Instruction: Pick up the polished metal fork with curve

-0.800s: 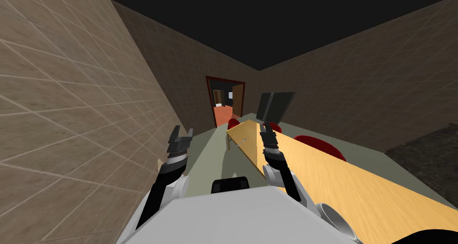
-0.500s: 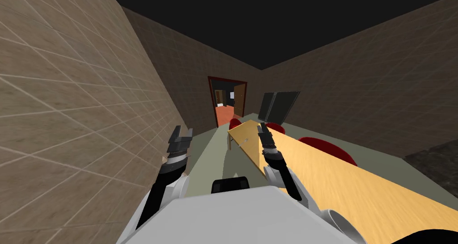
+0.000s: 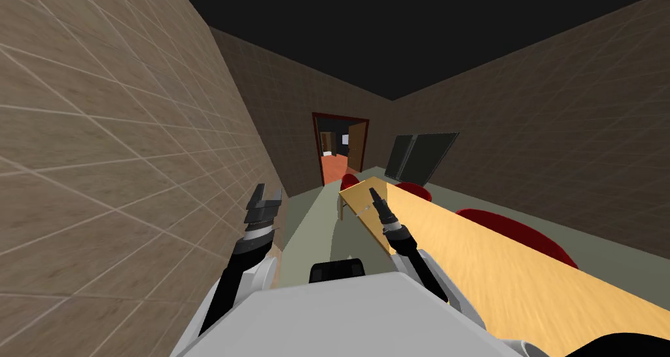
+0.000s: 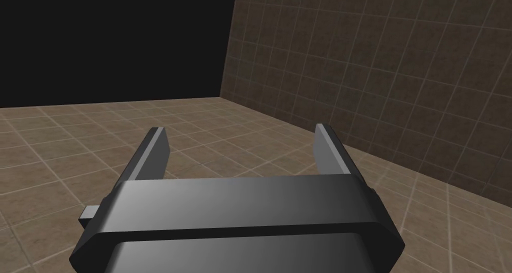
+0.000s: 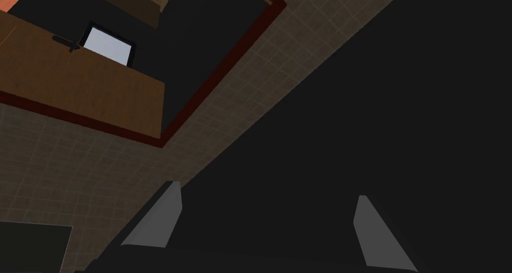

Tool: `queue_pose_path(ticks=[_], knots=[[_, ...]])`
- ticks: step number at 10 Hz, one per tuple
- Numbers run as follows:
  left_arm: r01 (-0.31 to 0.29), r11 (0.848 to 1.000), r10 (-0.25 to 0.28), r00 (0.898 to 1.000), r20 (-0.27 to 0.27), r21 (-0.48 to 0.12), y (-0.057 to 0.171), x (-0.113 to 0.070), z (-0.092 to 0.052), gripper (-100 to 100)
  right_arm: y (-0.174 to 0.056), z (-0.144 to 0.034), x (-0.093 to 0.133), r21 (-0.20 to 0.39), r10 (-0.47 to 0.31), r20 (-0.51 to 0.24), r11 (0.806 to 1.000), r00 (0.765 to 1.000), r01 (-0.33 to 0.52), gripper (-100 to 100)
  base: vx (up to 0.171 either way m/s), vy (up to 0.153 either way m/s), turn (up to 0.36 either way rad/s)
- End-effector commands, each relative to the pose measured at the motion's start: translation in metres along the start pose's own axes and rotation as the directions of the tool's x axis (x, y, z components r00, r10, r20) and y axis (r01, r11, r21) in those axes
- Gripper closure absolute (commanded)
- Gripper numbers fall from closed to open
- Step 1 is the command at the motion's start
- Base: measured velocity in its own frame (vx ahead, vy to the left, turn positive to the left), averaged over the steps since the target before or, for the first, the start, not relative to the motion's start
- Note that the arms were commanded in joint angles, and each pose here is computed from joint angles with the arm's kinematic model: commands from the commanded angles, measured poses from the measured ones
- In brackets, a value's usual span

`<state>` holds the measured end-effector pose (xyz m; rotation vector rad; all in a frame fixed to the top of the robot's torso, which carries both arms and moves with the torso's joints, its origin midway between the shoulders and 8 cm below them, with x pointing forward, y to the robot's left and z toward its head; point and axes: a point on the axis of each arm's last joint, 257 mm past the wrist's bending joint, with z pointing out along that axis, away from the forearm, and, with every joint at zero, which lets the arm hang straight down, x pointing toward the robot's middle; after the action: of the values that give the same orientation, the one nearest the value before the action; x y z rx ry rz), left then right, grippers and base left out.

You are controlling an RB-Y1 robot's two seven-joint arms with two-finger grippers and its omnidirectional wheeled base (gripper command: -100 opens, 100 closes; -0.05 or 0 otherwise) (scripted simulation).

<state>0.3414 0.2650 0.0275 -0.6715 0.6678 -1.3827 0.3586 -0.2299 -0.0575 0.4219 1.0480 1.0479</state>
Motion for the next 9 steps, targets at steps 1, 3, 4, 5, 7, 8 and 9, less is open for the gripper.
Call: queue_pose_path(ticks=[1,3,4,5,7,8,9], knots=[[0.000,1.000,0.000,1.000,0.000,0.000,0.000,0.000,0.000,0,-0.005,-0.004,0.008,0.014,-0.026,-0.044,1.000,0.999,0.027,-100,0.042,0.058,0.066],[0.000,1.000,0.000,1.000,0.000,0.000,0.000,0.000,0.000,0,-0.024,-0.021,0.036,0.064,-0.084,-0.154,0.993,0.985,0.095,-100,0.057,0.051,0.173],[0.000,1.000,0.000,1.000,0.000,0.000,0.000,0.000,0.000,0,-0.024,-0.021,0.037,0.060,-0.090,-0.165,0.993,0.982,0.101,-100,0.053,0.047,0.063],[0.000,1.000,0.000,1.000,0.000,0.000,0.000,0.000,0.000,0,-0.035,-0.033,0.052,0.079,-0.121,-0.230,0.987,0.966,0.143,-100,0.050,0.057,0.142],[0.000,1.000,0.000,1.000,0.000,0.000,0.000,0.000,0.000,0,-0.046,-0.046,0.067,0.095,-0.151,-0.298,0.978,0.943,0.187,-100,0.084,0.056,0.149],[0.000,1.000,0.000,1.000,0.000,0.000,0.000,0.000,0.000,0,-0.058,-0.061,0.082,0.107,-0.179,-0.366,0.967,0.913,0.232,-100,0.084,0.041,0.155],[0.000,1.000,0.000,1.000,0.000,0.000,0.000,0.000,0.000,0,-0.070,-0.078,0.096,0.117,-0.203,-0.430,0.954,0.880,0.277,-100,0.097,0.053,0.287]])
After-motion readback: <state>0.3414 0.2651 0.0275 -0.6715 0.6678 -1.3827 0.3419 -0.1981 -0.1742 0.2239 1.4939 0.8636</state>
